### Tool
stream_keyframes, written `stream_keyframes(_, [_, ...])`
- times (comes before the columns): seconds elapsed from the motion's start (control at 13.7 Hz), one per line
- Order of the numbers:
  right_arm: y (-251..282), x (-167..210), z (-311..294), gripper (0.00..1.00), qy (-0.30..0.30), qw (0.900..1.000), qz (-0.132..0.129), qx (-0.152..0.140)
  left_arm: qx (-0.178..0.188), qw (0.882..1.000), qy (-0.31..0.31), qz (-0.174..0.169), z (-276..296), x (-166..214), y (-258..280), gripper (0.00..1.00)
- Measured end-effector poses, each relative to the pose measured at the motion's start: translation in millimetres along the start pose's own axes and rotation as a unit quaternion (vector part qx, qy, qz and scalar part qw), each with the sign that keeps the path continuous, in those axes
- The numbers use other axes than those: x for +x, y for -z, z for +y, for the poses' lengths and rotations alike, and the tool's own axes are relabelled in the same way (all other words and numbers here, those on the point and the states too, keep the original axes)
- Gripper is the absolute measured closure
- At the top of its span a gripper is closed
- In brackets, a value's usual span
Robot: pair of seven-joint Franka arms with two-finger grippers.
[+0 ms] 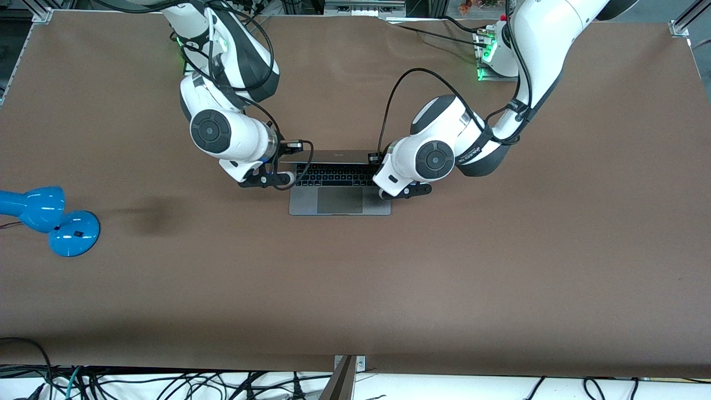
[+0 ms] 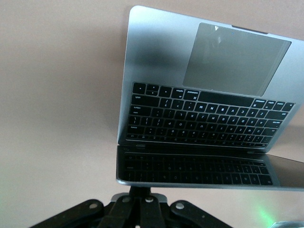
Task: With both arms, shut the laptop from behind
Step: 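Push the screen forward with both grippers, tilting it toward the keyboard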
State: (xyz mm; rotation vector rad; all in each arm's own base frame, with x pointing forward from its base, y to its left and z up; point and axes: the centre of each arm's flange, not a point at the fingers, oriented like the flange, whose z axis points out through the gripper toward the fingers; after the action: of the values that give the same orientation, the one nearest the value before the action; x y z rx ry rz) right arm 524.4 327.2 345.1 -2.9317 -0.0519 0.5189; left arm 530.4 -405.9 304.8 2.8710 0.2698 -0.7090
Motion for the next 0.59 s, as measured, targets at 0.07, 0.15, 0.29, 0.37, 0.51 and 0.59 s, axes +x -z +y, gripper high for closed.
stream_keyframes(0.07, [-4.2, 2.4, 0.5, 0.99, -0.001, 1.0, -0.001, 0.001, 0.0, 1.0, 0.0, 0.0, 0.0, 0.1, 0.2, 0.99])
stream_keyframes(0.15, [-7.4, 5.0, 1.1, 0.99, -0.002, 1.0, 0.001, 0.002, 0.0, 1.0, 0.0, 0.0, 0.0, 0.3, 0.3, 0.99])
stream_keyframes(0.29, [-10.4, 9.4, 2.3, 0.99, -0.004, 1.0, 0.006, 0.005, -0.001, 1.0, 0.001, 0.0, -0.1, 1.5, 0.3, 0.99])
stream_keyframes(0.37, [-11.2, 11.5, 2.8, 0.99, -0.005, 1.0, 0.009, 0.007, -0.001, 1.0, 0.001, -0.001, -0.1, 2.6, -0.2, 0.99])
stream_keyframes(0.51, [-11.2, 15.6, 4.0, 0.99, -0.006, 1.0, 0.019, 0.011, 0.002, 1.0, -0.002, 0.006, -0.8, 6.3, -1.5, 0.99])
stream_keyframes(0.59, [-10.1, 18.6, 5.8, 0.99, -0.005, 1.0, 0.026, 0.013, 0.003, 1.0, -0.002, 0.008, -0.9, 8.4, -2.2, 0.99])
